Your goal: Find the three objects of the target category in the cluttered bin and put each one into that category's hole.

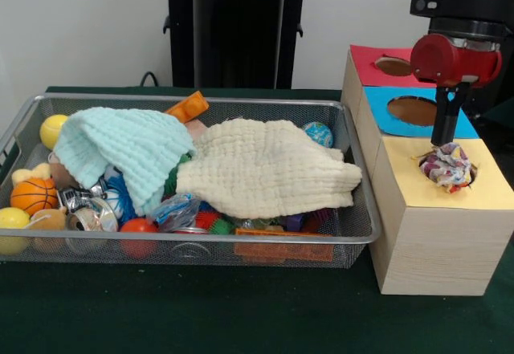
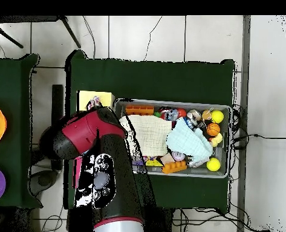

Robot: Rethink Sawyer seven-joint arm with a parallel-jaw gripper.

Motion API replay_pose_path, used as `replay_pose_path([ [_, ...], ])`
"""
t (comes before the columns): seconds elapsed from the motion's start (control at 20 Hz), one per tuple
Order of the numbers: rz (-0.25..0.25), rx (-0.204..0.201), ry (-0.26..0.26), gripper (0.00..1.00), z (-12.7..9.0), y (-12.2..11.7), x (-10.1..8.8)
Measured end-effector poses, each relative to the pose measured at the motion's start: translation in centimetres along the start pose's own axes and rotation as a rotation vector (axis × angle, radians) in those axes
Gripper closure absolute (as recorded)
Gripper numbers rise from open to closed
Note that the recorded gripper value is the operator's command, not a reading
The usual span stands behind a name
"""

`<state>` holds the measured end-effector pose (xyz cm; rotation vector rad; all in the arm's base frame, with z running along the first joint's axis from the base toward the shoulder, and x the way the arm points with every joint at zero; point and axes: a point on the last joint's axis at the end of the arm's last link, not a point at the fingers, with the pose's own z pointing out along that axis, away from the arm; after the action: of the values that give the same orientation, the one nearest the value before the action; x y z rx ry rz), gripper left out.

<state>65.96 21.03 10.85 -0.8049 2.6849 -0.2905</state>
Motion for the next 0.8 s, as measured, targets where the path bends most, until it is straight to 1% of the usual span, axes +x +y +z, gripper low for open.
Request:
replay_pose_path([
  [0.4,0.011,0.019,-0.021,1.00,-1.5,-1.2,-1.3],
  [0.8,0.016,0.027,-0.019,1.00,-1.9,-1.7,-1.7],
])
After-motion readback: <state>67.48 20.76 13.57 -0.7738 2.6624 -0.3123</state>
